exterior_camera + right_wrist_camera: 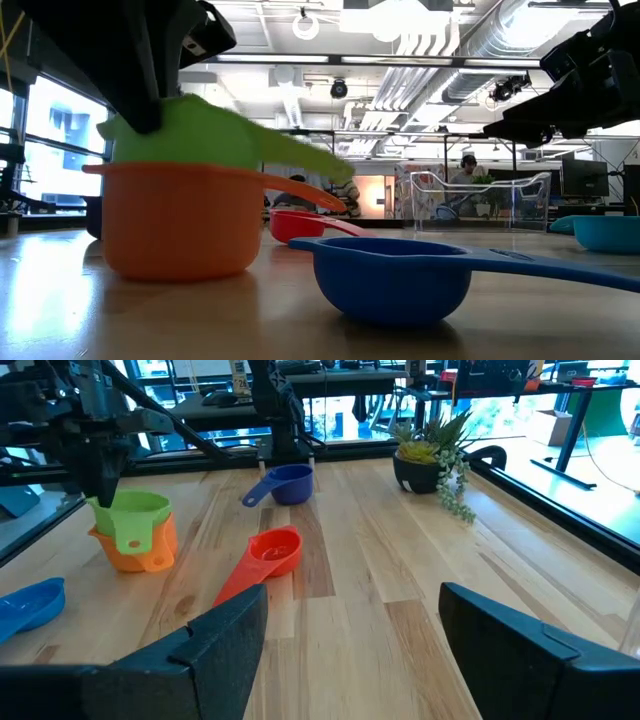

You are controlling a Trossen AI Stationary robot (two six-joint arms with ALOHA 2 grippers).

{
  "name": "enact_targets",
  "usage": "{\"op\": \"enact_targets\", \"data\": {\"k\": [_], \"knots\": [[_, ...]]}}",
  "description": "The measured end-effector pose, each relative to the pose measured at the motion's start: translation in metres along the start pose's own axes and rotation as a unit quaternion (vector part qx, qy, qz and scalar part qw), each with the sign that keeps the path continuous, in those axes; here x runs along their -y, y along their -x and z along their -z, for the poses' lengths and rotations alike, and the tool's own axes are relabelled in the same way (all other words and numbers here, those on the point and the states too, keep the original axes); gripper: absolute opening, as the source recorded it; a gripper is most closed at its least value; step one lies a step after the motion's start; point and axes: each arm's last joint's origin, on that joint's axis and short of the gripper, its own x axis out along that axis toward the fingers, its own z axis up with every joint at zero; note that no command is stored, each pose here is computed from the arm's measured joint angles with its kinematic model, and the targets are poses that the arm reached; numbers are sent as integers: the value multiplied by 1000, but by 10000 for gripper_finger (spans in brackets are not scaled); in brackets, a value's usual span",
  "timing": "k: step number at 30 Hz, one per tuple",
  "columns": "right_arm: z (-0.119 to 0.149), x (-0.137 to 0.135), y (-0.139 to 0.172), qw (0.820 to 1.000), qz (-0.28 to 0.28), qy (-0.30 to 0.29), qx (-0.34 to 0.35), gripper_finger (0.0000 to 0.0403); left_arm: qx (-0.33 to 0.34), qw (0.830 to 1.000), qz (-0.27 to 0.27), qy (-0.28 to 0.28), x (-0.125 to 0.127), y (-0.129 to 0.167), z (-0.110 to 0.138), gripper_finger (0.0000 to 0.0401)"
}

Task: Nest measuring cups in basket
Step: Stack the green measuring cup on top of the orange measuring cup, then stack the violet measuring cup on top of the green measuring cup

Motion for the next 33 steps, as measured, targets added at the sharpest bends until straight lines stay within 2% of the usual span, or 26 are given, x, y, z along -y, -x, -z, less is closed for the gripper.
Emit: {"op": "enact_targets", "data": {"k": [14,24,33], "knots": [[0,0,0,1000,0,0,0,286,-11,1000,-2,15,-2,4,2,114],[0,0,0,1000,0,0,0,286,-5,999,-3,36,-17,47,8,113],[0,0,0,1000,0,0,0,286,5,999,-23,33,-48,95,19,111]]}}
